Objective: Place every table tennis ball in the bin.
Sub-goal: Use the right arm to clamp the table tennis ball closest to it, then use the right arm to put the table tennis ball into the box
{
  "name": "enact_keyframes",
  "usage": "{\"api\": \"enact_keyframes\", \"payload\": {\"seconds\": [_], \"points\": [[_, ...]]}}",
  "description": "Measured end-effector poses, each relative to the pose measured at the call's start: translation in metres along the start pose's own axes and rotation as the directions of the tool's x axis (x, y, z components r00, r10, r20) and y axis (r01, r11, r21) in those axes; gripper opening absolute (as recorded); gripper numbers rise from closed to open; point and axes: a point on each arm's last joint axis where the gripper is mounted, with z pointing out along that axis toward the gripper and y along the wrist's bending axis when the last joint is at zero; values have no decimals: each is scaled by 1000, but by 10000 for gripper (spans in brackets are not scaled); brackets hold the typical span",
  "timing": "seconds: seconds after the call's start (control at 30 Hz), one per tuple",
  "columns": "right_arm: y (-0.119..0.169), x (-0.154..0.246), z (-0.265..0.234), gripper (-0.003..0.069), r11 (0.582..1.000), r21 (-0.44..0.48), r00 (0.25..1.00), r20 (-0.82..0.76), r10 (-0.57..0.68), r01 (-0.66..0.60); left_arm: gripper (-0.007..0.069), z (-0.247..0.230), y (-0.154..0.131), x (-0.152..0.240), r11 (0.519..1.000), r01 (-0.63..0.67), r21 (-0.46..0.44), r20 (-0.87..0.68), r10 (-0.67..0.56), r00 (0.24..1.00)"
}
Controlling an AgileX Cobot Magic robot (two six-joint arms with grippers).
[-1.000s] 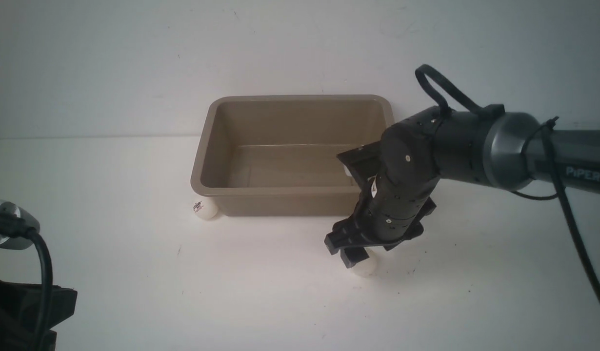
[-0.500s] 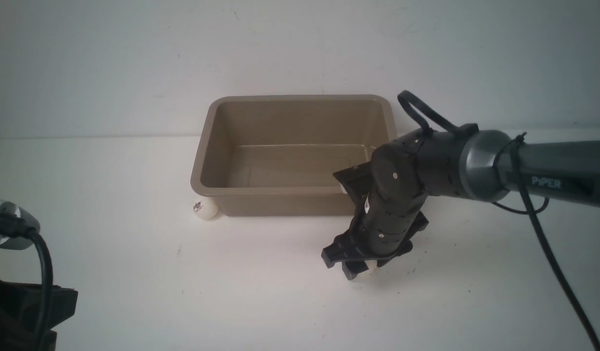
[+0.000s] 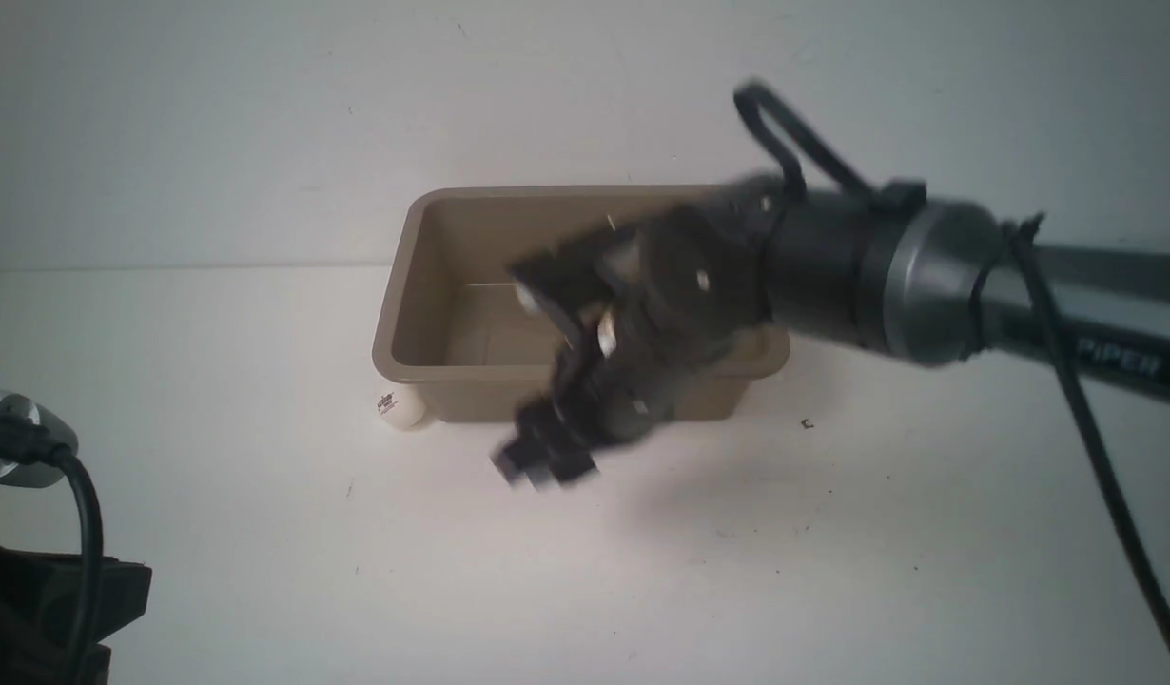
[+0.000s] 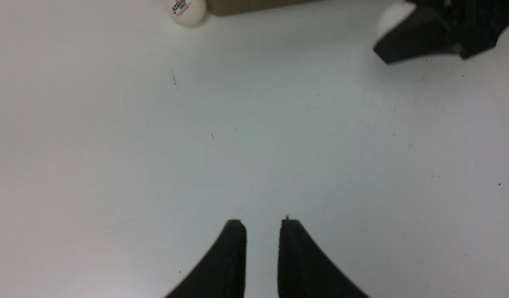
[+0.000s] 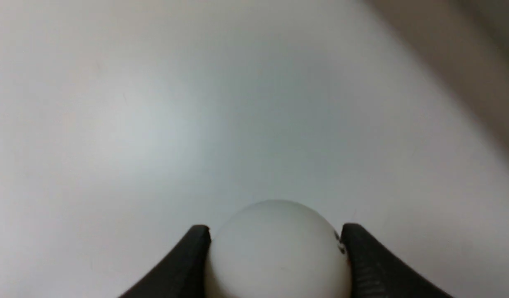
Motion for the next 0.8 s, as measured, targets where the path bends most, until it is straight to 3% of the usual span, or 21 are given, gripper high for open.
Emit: {"api": "enact_keyframes", "payload": {"seconds": [0.13, 0.17, 0.2, 0.3, 0.5, 0.57, 0.7, 0.8], "points": [[-27, -42, -22, 358, 989, 146, 987, 159, -23, -1, 104, 0, 0, 0, 1000, -2, -3, -2, 2, 1000], [-49, -54, -24, 358, 977, 210, 981, 192, -5, -36, 104, 0, 0, 0, 1000, -2, -3, -2, 2, 1000], [-49, -54, -24, 358, 977, 210, 981, 192, -5, -36, 104, 0, 0, 0, 1000, -2, -3, -2, 2, 1000], [-84, -56, -4, 358, 957, 282, 989, 144, 36, -75, 104, 0, 0, 0, 1000, -2, -3, -2, 2, 1000], [-117, -35, 48, 361, 948, 293, 990, -14, 137, -127, 104, 0, 0, 0, 1000, -2, -3, -2, 2, 1000], [-120, -29, 59, 384, 947, 295, 988, -48, 147, -127, 104, 0, 0, 0, 1000, -2, -2, -4, 2, 1000], [-120, -27, 62, 497, 948, 295, 987, -69, 143, -117, 104, 0, 0, 0, 1000, -3, -3, -3, 3, 1000], [-120, -31, 57, 521, 948, 296, 989, -60, 138, -115, 104, 0, 1, -1, 1000, -8, -8, 5, 8, 1000]]}}
